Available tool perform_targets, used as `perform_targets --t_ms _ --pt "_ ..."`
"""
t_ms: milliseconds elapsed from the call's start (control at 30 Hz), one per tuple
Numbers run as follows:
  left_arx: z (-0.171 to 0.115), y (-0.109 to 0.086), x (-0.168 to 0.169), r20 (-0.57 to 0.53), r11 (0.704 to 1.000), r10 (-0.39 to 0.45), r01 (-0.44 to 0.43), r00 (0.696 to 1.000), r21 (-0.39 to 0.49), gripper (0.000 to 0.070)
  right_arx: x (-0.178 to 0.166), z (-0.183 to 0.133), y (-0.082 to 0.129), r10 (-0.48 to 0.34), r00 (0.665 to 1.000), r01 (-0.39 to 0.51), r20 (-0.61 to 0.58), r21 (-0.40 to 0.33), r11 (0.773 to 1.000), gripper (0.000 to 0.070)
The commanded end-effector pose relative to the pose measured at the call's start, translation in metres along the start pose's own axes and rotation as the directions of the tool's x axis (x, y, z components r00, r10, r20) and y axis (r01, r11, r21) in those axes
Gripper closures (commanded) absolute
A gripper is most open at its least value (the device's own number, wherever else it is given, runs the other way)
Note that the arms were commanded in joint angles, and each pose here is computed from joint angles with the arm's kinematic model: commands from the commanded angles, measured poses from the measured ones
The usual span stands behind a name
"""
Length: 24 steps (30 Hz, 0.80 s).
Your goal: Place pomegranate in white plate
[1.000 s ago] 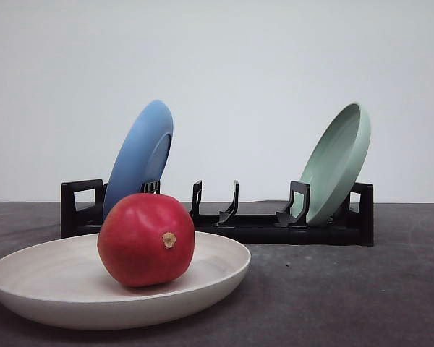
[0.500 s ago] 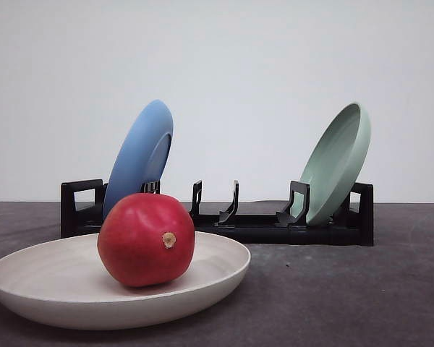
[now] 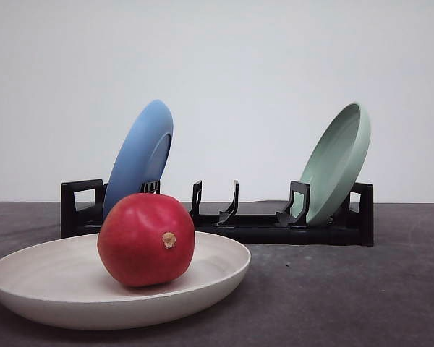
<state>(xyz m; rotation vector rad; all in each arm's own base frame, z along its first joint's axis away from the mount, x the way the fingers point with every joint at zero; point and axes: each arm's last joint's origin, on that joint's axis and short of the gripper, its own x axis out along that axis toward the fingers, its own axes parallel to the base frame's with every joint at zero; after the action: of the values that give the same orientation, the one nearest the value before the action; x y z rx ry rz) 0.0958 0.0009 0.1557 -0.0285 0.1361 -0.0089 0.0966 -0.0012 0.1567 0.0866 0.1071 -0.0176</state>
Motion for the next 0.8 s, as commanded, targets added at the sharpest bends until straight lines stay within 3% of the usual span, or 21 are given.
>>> perform_targets --t_ms 0,767 --pt "-0.0018 -0.0001 0.0008 0.004 1.0 -0.002 0.002 1.0 0.01 0.07 0.0001 0.0001 0.0 0.001 1.0 -0.001 0.01 0.011 1.0 0.0688" --pt "-0.0018 0.0 0.0008 0.004 1.0 -0.002 0.002 1.0 0.01 0.07 0.0001 0.0001 0.0 0.001 1.0 -0.001 0.01 0.011 1.0 0.0688"
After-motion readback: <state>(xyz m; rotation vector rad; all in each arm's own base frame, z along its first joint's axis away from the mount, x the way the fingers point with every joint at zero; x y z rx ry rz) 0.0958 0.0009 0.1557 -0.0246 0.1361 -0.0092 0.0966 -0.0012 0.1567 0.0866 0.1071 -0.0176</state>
